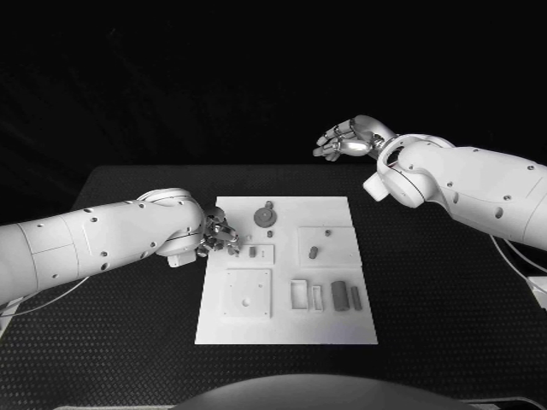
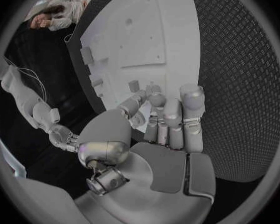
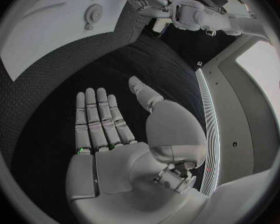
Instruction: Assemble the parts on the task board
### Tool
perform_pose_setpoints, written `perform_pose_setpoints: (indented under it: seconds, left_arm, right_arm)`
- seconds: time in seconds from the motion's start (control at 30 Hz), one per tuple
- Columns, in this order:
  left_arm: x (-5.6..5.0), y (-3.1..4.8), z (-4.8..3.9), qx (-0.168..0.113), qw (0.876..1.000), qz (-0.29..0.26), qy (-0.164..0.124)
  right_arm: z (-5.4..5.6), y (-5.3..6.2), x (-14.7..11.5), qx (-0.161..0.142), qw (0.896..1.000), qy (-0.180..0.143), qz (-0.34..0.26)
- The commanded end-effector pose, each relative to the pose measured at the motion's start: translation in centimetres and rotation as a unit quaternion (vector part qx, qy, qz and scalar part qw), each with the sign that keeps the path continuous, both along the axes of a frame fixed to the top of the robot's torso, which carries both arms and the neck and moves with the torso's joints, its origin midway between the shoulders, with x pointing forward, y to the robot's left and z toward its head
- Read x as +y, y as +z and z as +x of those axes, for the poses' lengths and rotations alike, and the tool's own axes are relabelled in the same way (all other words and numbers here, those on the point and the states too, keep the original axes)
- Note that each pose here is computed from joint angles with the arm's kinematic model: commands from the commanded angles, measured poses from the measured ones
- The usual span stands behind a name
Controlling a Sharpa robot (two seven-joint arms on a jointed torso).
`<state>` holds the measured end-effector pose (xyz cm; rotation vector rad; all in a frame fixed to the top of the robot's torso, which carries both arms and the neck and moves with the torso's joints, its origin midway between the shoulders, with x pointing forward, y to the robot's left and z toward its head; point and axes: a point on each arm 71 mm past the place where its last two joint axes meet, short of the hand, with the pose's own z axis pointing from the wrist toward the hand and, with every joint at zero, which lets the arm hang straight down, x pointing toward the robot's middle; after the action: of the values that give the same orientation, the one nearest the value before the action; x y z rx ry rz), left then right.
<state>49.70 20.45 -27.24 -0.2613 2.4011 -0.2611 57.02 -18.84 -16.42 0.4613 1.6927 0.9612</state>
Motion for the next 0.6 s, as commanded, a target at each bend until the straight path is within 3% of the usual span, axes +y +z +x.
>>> perform_pose_setpoints:
  seconds: [0.03,0.6]
  left_arm:
    - [-0.22,-0.02,-0.06,-0.005,1.0,0.016,-0.017]
    - [-0.29,-0.46,0.12,0.004,0.999,0.032,-0.025]
  right_arm:
    - [-0.02,0.03,0.07,0.0,1.0,0.004,-0.001]
    - [-0.04,0.04,0.09,0.0,1.0,0.004,-0.001]
